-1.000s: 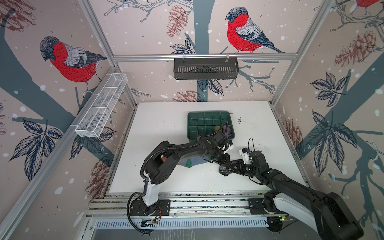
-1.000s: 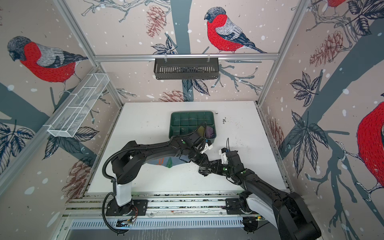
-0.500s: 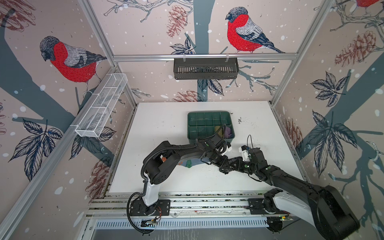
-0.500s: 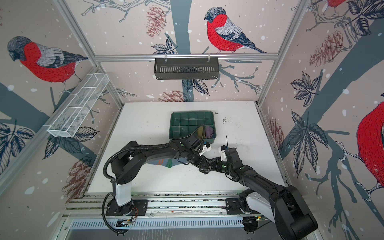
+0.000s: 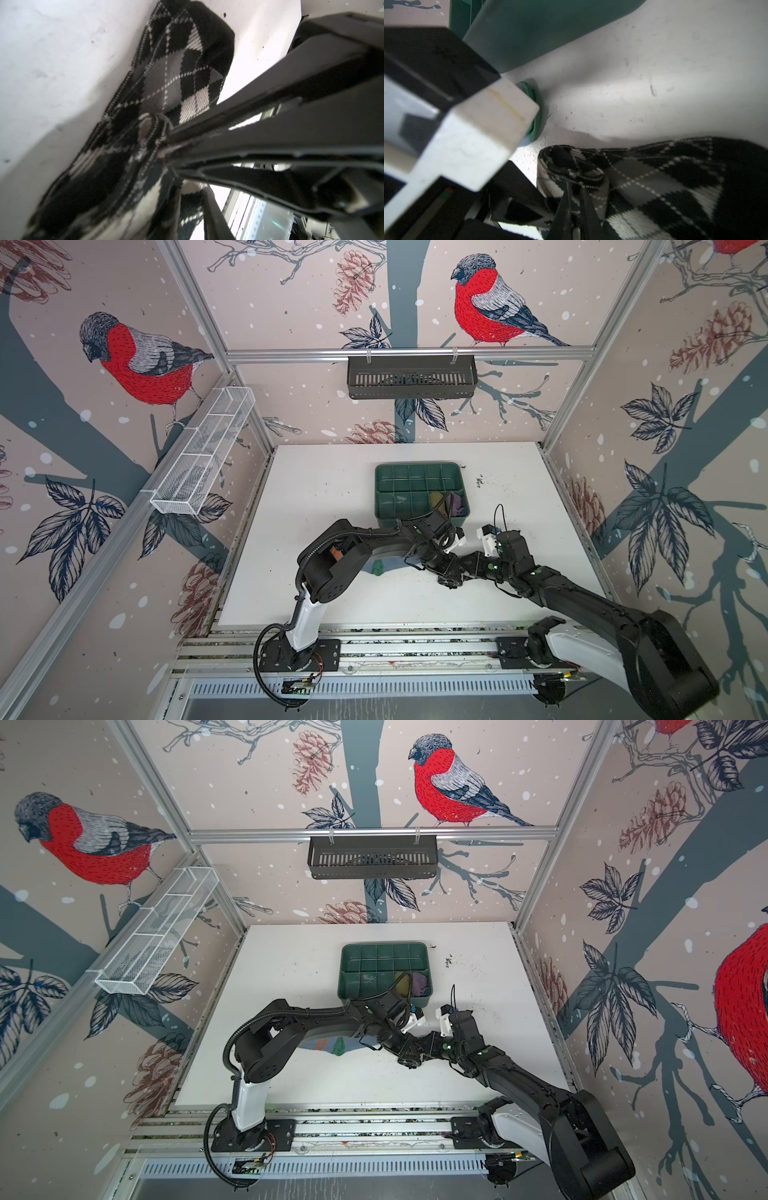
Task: Roll the socks
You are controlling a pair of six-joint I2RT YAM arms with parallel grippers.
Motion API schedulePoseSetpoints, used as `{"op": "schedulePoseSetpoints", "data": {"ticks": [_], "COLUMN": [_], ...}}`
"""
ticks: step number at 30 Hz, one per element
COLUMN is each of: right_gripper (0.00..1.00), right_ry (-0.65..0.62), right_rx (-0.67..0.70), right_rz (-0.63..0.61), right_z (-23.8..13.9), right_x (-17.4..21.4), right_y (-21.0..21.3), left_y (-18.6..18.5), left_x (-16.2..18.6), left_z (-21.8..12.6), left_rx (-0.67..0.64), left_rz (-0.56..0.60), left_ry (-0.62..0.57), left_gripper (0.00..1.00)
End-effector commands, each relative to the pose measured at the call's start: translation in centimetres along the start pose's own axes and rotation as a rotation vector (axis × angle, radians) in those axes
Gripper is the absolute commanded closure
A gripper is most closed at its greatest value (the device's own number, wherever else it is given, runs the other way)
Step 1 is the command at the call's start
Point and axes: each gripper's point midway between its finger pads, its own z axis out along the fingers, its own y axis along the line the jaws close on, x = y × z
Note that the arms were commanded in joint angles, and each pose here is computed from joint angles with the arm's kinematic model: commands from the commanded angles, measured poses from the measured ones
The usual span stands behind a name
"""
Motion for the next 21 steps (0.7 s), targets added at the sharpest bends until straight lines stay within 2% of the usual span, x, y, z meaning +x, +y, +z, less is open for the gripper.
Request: {"op": "schedulePoseSetpoints", "data": {"ticks": [1,8,10,21], "right_gripper": [0.87,0.82,0.75,0.7], "right_ry": [-0.008,0.024,0.025,-0.017], "right_rx": [-0.017,-0.013,-0.002,0.038], "right_rz": [-0.022,0.015,0.025,0.024], "right_z": [-0.3,-1.0,-1.1,-0.4], "right_x": [-0.2,2.0,2.4,0.7], "right_y": [0.5,-0.3,-0.7,-1.5], "left_y": [0.2,0.4,0.5,0.1], "left_x": [-0.5,-1.1,-1.2,-1.4], "left_z": [-0.1,-0.4,-0.4,-0.7], "left_rx": [0.001,0.0,0.001,0.008], "left_rz": [0.014,0.014,0.014,0.023], "left_ry": [-0.012,-0.031,-0.032,-0.039], "left_gripper": [0.78,0.78,0.78,0.78]}}
